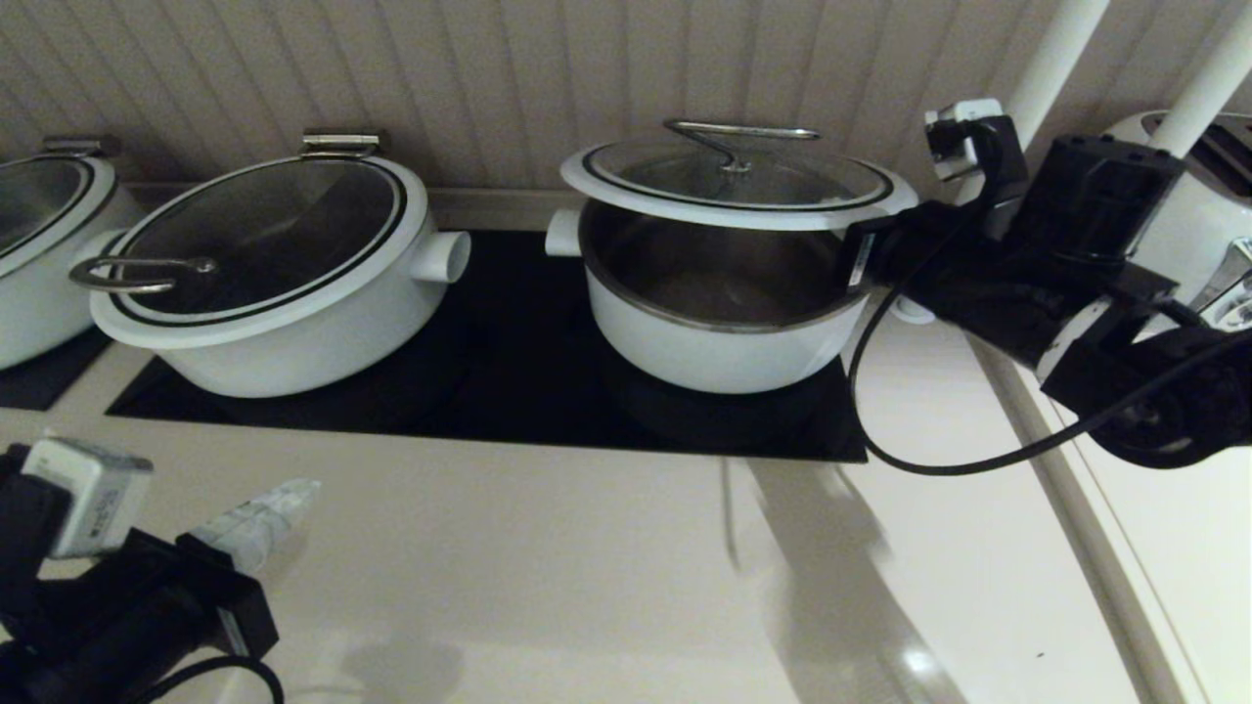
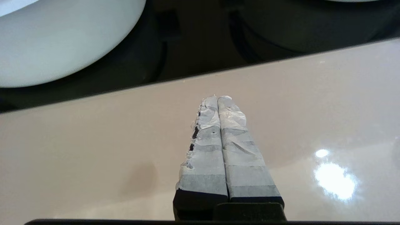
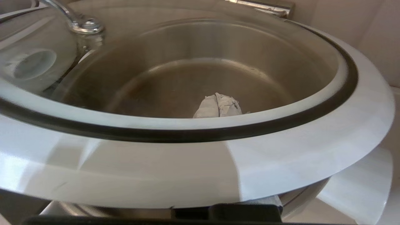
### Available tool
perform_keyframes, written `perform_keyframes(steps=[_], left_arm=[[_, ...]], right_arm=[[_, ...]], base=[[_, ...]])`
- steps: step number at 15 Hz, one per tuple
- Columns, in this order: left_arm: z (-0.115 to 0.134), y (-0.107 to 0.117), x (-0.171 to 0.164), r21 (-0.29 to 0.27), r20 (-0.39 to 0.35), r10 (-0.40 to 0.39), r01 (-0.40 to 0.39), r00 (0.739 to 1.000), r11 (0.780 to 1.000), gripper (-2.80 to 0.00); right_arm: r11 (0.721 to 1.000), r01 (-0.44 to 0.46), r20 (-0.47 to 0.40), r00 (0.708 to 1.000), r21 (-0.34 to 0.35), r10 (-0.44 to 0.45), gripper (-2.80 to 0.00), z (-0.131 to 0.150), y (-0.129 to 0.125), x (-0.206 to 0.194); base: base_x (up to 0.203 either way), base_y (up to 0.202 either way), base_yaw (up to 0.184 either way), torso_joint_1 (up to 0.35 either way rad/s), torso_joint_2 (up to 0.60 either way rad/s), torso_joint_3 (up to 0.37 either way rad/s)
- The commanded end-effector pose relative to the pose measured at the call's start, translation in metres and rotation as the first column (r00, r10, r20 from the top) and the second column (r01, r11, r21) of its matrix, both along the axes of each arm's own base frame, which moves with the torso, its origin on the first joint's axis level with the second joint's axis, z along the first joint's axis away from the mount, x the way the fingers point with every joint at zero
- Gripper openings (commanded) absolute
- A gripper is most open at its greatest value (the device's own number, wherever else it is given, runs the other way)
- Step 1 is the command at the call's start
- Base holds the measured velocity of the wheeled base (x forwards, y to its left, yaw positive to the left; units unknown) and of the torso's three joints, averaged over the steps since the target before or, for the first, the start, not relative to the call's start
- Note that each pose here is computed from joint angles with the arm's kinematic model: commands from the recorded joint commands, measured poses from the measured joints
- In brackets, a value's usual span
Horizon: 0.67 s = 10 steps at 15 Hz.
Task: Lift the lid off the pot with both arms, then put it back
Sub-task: Open the pot lid completely
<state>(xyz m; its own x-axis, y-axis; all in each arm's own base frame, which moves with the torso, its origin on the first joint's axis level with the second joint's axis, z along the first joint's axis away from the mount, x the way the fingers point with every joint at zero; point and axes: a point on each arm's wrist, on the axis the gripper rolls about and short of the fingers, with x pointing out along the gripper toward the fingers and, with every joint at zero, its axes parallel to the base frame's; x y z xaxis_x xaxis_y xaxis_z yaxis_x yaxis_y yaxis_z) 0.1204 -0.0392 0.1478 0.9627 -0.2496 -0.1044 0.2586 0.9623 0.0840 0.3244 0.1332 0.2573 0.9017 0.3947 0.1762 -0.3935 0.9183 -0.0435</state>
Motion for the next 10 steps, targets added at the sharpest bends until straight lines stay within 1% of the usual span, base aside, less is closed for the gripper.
perform_keyframes(steps=[1, 5, 8, 10], left_arm=[[0.001, 0.003, -0.007, -0.008, 0.025, 0.009, -0.008, 1.000, 1.000, -2.80], [-0.010, 0.010, -0.020, -0.003, 0.012, 0.028, -0.028, 1.000, 1.000, -2.80], [-0.012, 0.014, -0.029, -0.016, 0.003, 0.044, -0.044, 0.999, 0.999, -2.80], [-0.011, 0.016, -0.032, -0.022, 0.008, 0.080, -0.080, 0.997, 0.997, -2.80]], right_arm=[[1.000, 0.001, 0.007, 1.000, 0.002, -0.001, -2.80, 0.001, 0.000, 0.001], [1.000, 0.003, 0.017, 1.000, 0.006, -0.003, -2.80, 0.004, 0.000, 0.002], [1.000, 0.003, 0.024, 1.000, 0.008, -0.003, -2.80, 0.006, 0.001, 0.003], [1.000, 0.003, 0.024, 1.000, 0.008, -0.003, -2.80, 0.006, 0.001, 0.003]], base=[[0.000, 0.000, 0.000, 0.000, 0.00, 0.000], [0.000, 0.000, 0.000, 0.000, 0.00, 0.000], [0.000, 0.000, 0.000, 0.000, 0.00, 0.000], [0.000, 0.000, 0.000, 0.000, 0.00, 0.000]])
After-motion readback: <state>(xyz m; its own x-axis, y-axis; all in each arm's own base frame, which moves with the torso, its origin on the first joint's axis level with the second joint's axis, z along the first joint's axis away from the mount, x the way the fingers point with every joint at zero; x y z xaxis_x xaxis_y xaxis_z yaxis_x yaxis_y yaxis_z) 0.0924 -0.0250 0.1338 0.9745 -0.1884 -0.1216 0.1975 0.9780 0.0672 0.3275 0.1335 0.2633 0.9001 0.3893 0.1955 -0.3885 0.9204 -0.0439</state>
